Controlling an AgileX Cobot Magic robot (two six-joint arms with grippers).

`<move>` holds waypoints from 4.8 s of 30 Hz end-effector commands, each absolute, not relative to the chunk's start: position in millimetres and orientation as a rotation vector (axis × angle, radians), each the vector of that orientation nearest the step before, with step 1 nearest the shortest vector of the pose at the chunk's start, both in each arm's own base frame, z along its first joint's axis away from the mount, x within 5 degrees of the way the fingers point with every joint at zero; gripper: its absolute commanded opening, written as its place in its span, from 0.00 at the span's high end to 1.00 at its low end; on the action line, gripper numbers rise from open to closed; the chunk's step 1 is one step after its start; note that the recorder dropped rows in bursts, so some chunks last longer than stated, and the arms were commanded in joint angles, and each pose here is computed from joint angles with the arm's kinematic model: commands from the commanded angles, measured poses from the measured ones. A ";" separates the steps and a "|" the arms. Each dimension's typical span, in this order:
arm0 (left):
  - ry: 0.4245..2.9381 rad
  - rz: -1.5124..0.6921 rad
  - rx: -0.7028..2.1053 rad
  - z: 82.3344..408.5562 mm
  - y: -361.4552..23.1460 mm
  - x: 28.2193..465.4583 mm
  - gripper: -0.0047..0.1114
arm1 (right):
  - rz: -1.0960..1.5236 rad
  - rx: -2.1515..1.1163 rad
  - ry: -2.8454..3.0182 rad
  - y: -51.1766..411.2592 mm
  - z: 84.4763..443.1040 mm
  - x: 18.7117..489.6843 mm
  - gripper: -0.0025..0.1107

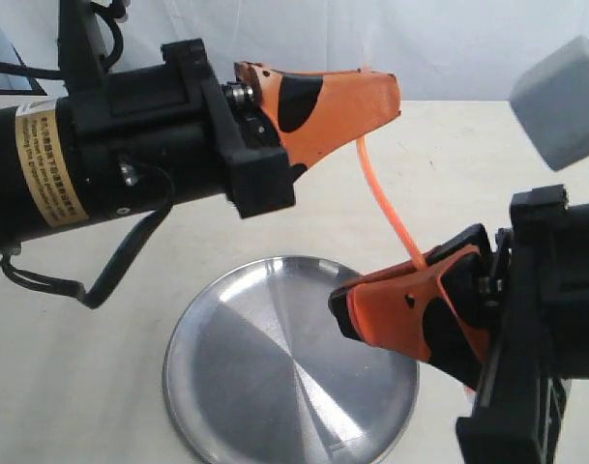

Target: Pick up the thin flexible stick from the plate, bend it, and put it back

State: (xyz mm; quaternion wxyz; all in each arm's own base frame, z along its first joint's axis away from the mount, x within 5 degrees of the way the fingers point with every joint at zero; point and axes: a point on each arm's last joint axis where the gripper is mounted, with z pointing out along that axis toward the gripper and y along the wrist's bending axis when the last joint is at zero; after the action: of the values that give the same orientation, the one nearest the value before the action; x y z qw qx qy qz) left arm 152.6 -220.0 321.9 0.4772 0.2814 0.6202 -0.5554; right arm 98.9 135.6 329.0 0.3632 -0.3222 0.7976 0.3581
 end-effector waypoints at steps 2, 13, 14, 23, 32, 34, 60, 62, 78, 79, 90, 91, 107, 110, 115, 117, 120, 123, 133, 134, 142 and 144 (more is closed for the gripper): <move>1.535 -1.379 0.661 321.5 -220.1 152.6 0.95 | 0.916 -0.790 2.002 134.3 334.1 101.0 0.99; 1.531 -1.628 0.574 329.6 -221.0 144.8 0.58 | 0.872 -0.720 1.979 141.3 331.3 117.0 0.99; 1.519 -1.639 0.580 330.5 -221.1 143.9 0.59 | 0.868 -0.720 1.993 143.4 328.7 119.4 0.99; 1.581 -1.403 0.836 313.3 -222.9 141.1 0.96 | 0.945 -0.657 2.035 151.9 328.3 125.1 0.99; 1.654 -1.309 0.842 306.1 -221.6 145.5 0.96 | 0.980 -0.664 1.907 139.8 359.1 110.3 0.99; 1.647 -1.328 0.832 307.3 -221.9 145.0 0.96 | 0.962 -0.683 1.926 141.4 354.8 112.1 0.99; 1.665 -1.005 0.524 336.2 -172.4 164.3 0.72 | 0.564 -0.814 2.325 155.8 267.8 150.1 0.99; 1.620 -0.995 0.546 344.5 -167.2 157.6 0.71 | 0.533 -0.831 2.354 159.0 259.3 155.1 0.99; 1.421 -0.673 0.477 392.1 -99.0 111.3 0.88 | 0.366 -0.934 2.655 184.5 168.8 184.9 0.99; 1.405 -0.647 0.473 394.4 -94.3 108.2 0.88 | 0.361 -0.948 2.654 184.6 167.5 185.1 0.99; 1.496 -0.425 0.221 389.0 -45.6 94.2 0.88 | 0.366 -0.944 2.589 187.0 169.5 189.6 0.99; 1.565 -0.418 0.152 382.4 -41.9 96.4 0.88 | 0.367 -0.942 2.585 187.2 169.7 190.0 0.99; 1.729 -0.131 0.359 322.0 -42.6 104.9 0.96 | 0.345 -0.915 2.706 190.9 141.6 192.5 0.50; 1.724 -0.127 0.392 315.9 -44.5 105.1 0.96 | 0.380 -0.886 2.675 190.6 153.6 191.1 0.52; 1.721 -0.197 0.424 295.1 -51.3 104.5 0.96 | 0.452 -0.849 2.525 185.2 195.0 185.2 0.82; 1.746 -0.253 0.411 283.3 -53.8 103.4 0.96 | 0.481 -0.835 2.443 180.6 215.9 180.7 0.96; 1.801 -0.275 0.412 263.0 -54.3 101.6 0.96 | 0.519 -0.813 2.325 172.0 244.7 171.9 0.97; 1.851 -0.252 0.420 246.4 -52.0 100.1 0.96 | 0.538 -0.805 2.199 162.0 270.5 162.4 0.98; 1.898 -0.321 0.369 241.5 -53.4 98.3 0.96 | 0.537 -0.771 1.888 130.4 325.9 133.5 0.98; 1.898 -0.321 0.369 241.5 -53.4 98.3 0.96 | 0.531 -0.774 1.881 130.3 326.3 133.8 0.98; 1.760 -0.298 0.183 252.3 -30.8 92.5 0.96 | 0.406 -0.797 1.858 125.2 325.4 138.5 0.98; 1.722 -0.260 0.116 249.1 -21.1 86.1 0.96 | 0.363 -0.788 1.851 122.9 325.8 140.6 0.98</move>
State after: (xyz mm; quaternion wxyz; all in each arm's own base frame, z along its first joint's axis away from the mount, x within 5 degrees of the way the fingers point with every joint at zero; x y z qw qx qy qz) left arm 94.2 -32.1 251.8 0.6174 0.0844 0.7718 -0.1262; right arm 138.5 126.9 325.1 0.5067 -0.3309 0.7767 0.1747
